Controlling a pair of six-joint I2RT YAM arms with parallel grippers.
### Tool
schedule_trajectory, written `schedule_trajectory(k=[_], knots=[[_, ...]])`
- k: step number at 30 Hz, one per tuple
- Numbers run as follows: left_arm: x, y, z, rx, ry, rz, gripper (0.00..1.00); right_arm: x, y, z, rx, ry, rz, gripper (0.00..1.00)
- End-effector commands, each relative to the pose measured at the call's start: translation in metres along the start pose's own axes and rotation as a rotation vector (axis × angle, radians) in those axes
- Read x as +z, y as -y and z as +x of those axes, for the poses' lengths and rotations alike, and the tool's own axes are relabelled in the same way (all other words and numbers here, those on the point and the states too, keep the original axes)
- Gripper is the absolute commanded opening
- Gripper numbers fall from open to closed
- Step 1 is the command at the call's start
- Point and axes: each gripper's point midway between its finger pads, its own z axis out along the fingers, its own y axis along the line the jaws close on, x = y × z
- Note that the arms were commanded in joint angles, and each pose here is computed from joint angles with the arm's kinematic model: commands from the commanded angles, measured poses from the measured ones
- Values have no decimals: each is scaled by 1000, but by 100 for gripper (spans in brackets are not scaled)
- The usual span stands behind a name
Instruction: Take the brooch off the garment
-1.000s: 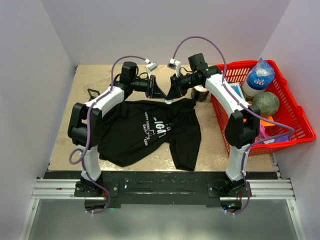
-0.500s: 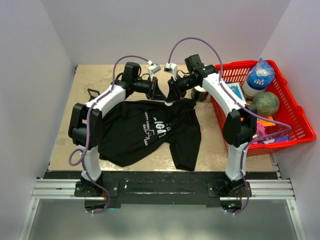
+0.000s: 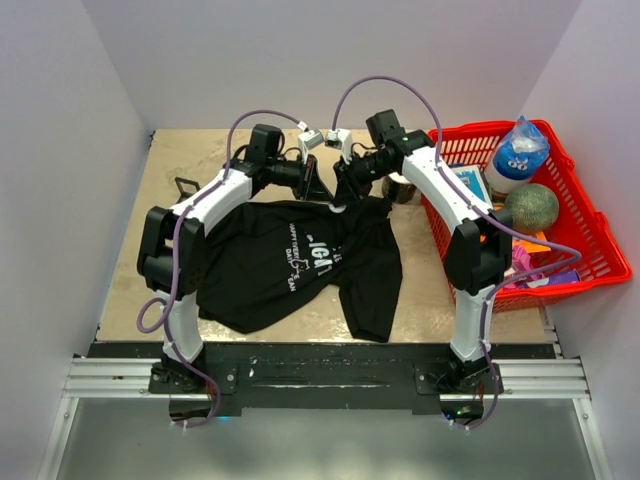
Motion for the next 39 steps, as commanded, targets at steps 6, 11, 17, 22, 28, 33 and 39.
schedule_trajectory(k=[6, 11, 17, 22, 28, 33, 39], knots=[[-4, 14, -24, 105, 30, 30, 0, -12, 1, -3, -70, -30, 35, 27], [-4, 19, -24, 104, 28, 59, 0, -12, 0, -3, -69, -25, 30, 25], [-5, 28, -25, 92, 34, 110, 0, -9, 1, -1, -79, -27, 21, 19], [-5, 35, -27, 60, 48, 146, 0, -7, 1, -4, -62, -11, 19, 17], [-5, 38, -32, 37, 63, 141, 0, -4, 9, -11, -7, 12, 53, 10], [-3, 41, -33, 18, 70, 137, 0, 3, 13, -21, 94, 57, 65, 6], [-1, 42, -38, 6, 84, 109, 0, 9, 14, -25, 178, 82, 66, 2]])
